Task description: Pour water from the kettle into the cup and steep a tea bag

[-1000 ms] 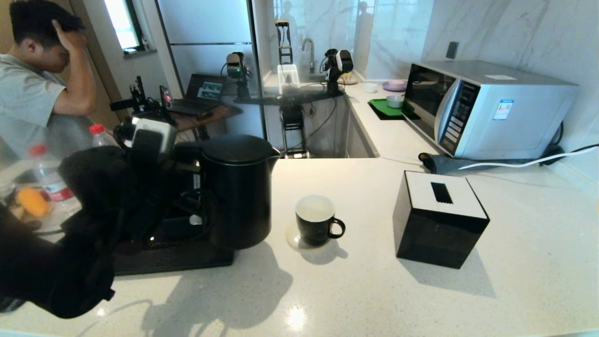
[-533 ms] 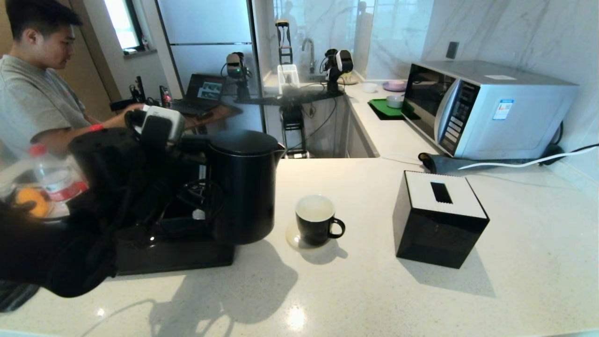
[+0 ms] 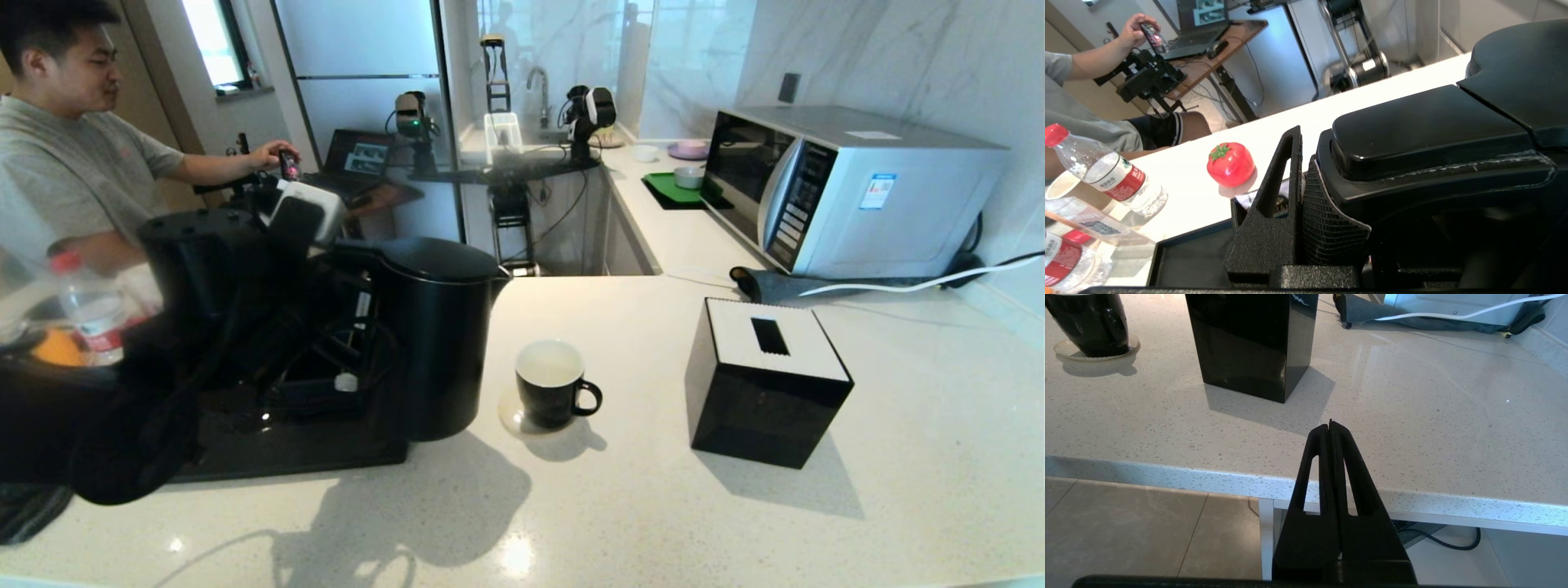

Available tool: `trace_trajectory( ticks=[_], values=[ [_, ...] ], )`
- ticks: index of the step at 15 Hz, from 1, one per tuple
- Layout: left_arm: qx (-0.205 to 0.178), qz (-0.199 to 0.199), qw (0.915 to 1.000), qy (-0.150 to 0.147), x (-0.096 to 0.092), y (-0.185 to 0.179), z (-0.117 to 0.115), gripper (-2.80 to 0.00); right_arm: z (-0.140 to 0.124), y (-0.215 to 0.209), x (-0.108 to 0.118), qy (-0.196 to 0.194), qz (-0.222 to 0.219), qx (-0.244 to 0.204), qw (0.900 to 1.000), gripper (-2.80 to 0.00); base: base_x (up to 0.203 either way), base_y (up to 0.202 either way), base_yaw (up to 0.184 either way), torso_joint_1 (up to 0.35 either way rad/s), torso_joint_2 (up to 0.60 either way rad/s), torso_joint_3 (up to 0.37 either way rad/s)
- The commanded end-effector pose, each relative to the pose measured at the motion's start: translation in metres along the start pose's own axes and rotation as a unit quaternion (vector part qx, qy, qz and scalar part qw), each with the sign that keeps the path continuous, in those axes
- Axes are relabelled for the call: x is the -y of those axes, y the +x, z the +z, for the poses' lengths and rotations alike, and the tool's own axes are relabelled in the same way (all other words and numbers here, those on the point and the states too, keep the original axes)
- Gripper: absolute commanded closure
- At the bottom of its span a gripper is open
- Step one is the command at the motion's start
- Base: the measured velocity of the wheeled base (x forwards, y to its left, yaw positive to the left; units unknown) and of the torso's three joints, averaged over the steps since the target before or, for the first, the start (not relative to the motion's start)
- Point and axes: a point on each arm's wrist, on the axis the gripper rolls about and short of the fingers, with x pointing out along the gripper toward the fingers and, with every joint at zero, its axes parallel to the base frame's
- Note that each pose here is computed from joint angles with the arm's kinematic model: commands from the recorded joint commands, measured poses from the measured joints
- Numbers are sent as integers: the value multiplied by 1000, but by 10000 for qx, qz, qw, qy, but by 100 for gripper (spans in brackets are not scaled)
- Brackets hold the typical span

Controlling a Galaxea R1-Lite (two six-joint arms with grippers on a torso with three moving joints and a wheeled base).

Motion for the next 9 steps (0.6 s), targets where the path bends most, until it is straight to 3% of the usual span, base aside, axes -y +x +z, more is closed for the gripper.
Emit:
trace_trajectory(
  ticks=[1, 9],
  values=[
    [-7, -1, 10000, 63, -2, -2, 5, 0, 0, 0, 0, -5, 12, -5, 10000, 0, 0, 0, 0, 0, 0, 0],
    [-343, -90, 9986, 394, -2, 1, 9, 0, 0, 0, 0, -5, 7, -5, 10000, 0, 0, 0, 0, 0, 0, 0]
  ],
)
